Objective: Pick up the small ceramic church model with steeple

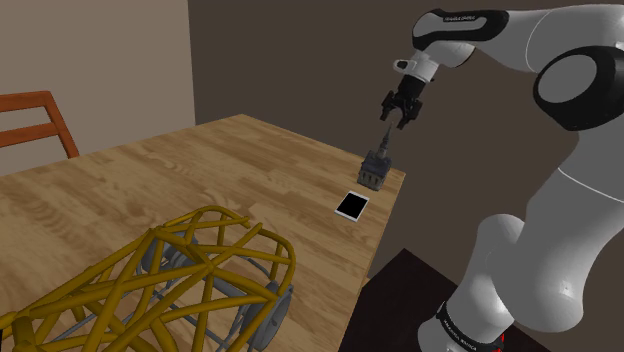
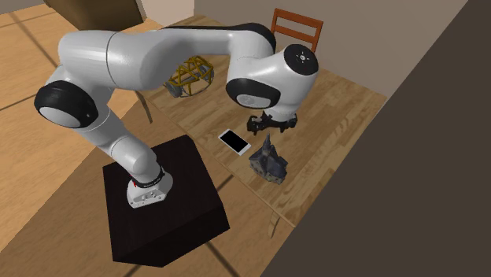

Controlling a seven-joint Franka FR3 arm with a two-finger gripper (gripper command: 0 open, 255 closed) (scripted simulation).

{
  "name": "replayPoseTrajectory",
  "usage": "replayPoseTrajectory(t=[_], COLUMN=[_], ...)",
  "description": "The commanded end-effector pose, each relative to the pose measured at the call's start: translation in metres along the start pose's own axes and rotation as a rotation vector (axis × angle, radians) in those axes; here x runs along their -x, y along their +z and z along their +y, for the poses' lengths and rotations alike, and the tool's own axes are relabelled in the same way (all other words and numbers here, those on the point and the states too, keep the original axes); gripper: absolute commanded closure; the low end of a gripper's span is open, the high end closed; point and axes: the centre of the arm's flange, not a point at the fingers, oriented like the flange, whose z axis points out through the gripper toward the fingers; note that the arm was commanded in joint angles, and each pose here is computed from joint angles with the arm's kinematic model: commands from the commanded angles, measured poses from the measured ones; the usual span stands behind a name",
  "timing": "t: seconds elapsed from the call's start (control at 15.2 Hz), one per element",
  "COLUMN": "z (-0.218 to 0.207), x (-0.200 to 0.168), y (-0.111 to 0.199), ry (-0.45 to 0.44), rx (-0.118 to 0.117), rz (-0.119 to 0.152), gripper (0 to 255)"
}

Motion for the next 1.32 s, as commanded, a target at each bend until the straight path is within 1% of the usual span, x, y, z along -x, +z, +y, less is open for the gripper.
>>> replayPoseTrajectory(t=[0.0, 0.2, 0.33, 0.4, 0.99, 1.25], z=[0.001, 0.002, 0.002, 0.002, 0.002, 0.001], x=[0.002, 0.008, 0.008, 0.007, 0.008, 0.002], y=[0.009, 0.027, 0.027, 0.027, 0.027, 0.007], ry=[-0.006, -0.006, -0.006, -0.006, -0.006, -0.006], rx=[0.0, 0.0, 0.0, 0.0, 0.0, 0.0], rz=[0.0, 0.0, 0.0, 0.0, 0.0, 0.0], gripper=[0, 0, 0, 255, 255, 255])
